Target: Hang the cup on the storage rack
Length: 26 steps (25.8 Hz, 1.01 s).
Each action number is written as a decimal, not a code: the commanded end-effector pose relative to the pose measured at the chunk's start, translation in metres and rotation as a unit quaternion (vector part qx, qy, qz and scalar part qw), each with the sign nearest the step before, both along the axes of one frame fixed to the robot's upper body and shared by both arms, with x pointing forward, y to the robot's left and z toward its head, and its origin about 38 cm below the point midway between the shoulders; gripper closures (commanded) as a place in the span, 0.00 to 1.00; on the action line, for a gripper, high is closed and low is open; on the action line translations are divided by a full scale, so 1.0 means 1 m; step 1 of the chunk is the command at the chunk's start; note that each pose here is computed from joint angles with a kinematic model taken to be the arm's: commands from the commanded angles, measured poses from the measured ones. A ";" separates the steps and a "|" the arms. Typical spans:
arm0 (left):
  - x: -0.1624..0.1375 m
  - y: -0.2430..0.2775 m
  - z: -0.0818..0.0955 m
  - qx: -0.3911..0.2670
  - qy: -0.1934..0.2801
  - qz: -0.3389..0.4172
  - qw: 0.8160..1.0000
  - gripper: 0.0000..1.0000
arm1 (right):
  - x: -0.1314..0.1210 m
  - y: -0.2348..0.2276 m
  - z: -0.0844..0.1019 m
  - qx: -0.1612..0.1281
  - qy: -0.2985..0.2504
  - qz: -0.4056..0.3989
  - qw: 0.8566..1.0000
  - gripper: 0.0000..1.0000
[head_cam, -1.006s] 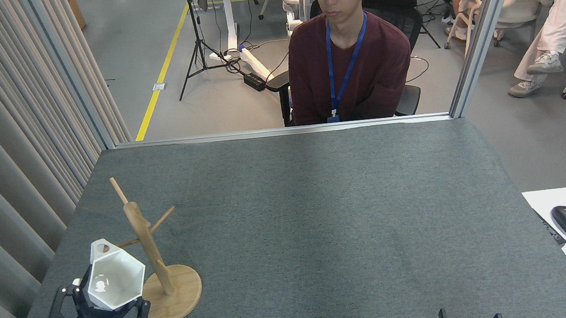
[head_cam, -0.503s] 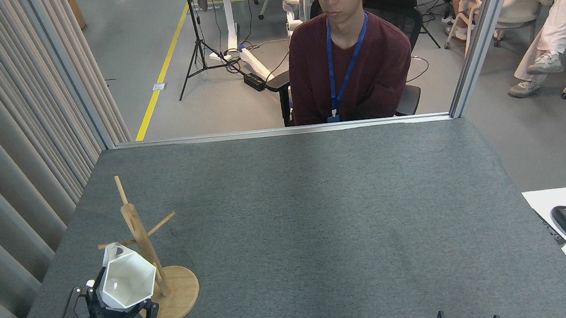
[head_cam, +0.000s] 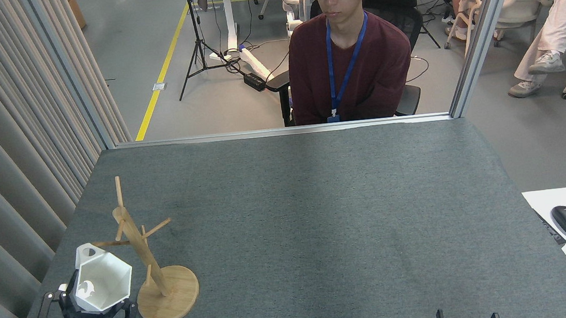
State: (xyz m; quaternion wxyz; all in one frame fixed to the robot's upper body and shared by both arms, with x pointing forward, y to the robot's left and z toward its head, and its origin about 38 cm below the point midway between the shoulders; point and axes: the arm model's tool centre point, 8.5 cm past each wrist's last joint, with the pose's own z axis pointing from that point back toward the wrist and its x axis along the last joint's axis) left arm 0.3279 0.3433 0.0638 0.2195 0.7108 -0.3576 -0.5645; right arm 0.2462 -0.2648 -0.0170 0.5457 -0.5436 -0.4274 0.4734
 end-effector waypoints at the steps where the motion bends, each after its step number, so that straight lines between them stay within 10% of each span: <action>1: 0.002 0.010 -0.009 -0.007 0.013 0.012 1.000 0.73 | 0.002 0.000 0.001 0.000 -0.002 0.001 1.000 0.02; 26: 0.033 -0.001 -0.002 0.010 0.013 -0.055 0.998 0.71 | 0.006 -0.001 0.004 -0.003 -0.007 0.001 1.000 0.02</action>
